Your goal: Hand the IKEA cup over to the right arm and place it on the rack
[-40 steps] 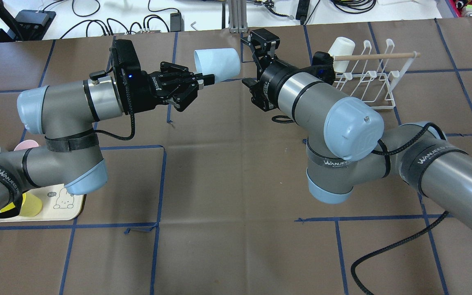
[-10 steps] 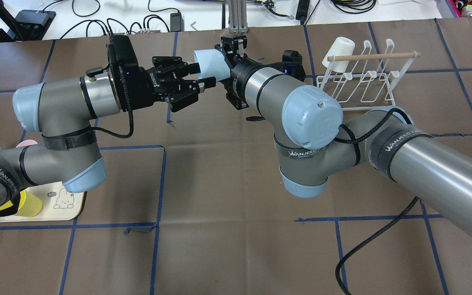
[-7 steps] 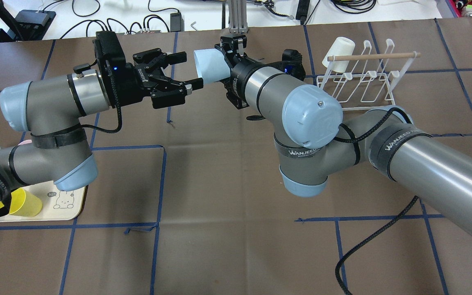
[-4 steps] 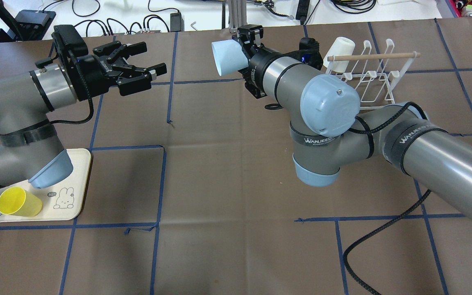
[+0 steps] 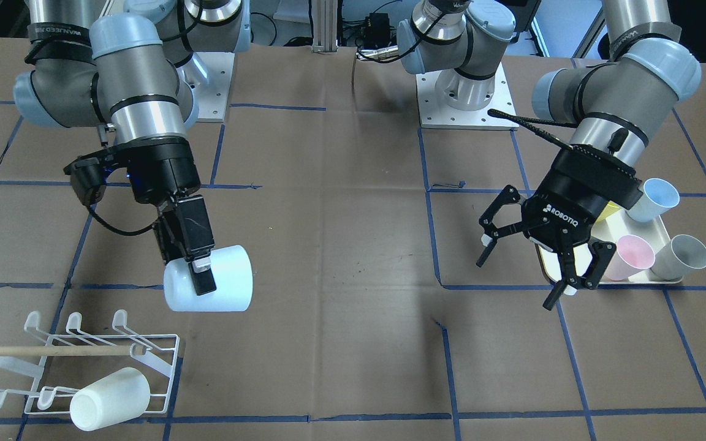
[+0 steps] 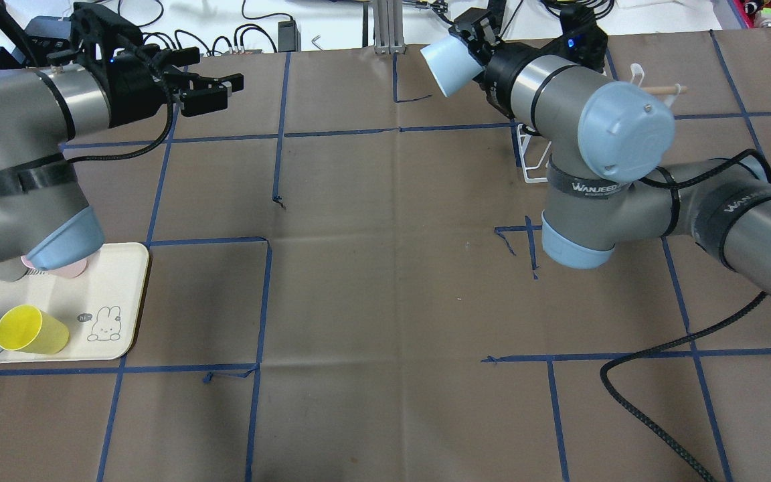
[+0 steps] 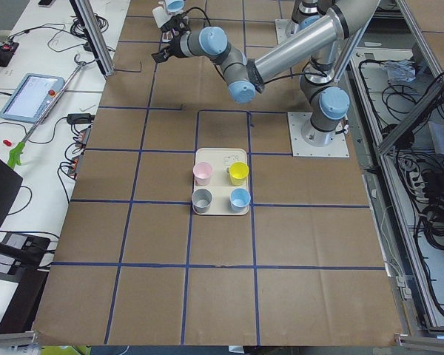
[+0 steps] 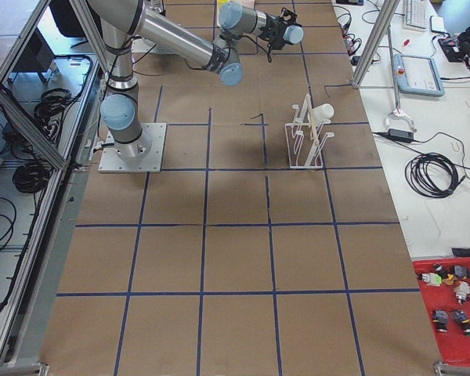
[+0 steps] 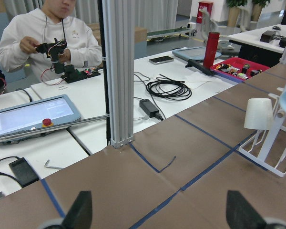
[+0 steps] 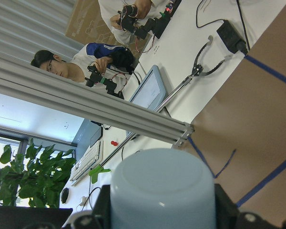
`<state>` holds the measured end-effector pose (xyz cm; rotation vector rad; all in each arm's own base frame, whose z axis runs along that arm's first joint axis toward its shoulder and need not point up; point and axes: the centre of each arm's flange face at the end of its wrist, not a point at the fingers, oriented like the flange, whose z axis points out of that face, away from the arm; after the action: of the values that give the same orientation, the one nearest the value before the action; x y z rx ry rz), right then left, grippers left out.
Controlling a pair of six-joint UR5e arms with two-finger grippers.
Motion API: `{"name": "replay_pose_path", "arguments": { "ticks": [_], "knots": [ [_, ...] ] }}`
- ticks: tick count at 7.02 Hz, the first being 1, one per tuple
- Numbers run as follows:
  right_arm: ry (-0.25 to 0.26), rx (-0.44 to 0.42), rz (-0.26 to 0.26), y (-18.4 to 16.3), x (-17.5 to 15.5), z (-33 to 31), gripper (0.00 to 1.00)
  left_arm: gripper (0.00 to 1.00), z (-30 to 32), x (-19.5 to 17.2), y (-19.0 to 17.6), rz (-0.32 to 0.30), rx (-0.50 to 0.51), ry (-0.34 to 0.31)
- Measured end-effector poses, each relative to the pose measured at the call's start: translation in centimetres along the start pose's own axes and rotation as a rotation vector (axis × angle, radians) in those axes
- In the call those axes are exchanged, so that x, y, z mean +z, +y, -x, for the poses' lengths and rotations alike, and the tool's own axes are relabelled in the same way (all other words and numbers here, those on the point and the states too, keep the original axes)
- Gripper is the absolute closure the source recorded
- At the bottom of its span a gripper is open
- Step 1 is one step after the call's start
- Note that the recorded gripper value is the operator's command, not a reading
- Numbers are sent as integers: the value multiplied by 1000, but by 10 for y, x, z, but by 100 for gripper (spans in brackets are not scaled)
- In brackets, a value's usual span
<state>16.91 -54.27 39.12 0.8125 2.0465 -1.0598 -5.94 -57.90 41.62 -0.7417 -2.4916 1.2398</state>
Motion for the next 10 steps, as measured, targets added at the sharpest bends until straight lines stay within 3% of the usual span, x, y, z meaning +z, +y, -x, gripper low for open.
{"name": "replay_pose_path", "arguments": {
  "ticks": [2,3,6,8,10],
  "knots": [
    [53,-235,-59,-43,-1,-26,85,1,-10,6,-51,265,-165,-142],
    [82,-341,-80,-60,-3,-36,86,1,-21,3,-58,393,-265,-189],
    [156,-607,-97,-100,-2,-52,86,1,-55,-33,-54,684,-515,-256],
    [211,-763,-85,-125,12,-78,86,1,-75,-52,-51,786,-536,-300],
    [264,-865,-93,-162,22,-106,87,1,-87,-50,-48,807,-524,-302]
  ]
}}
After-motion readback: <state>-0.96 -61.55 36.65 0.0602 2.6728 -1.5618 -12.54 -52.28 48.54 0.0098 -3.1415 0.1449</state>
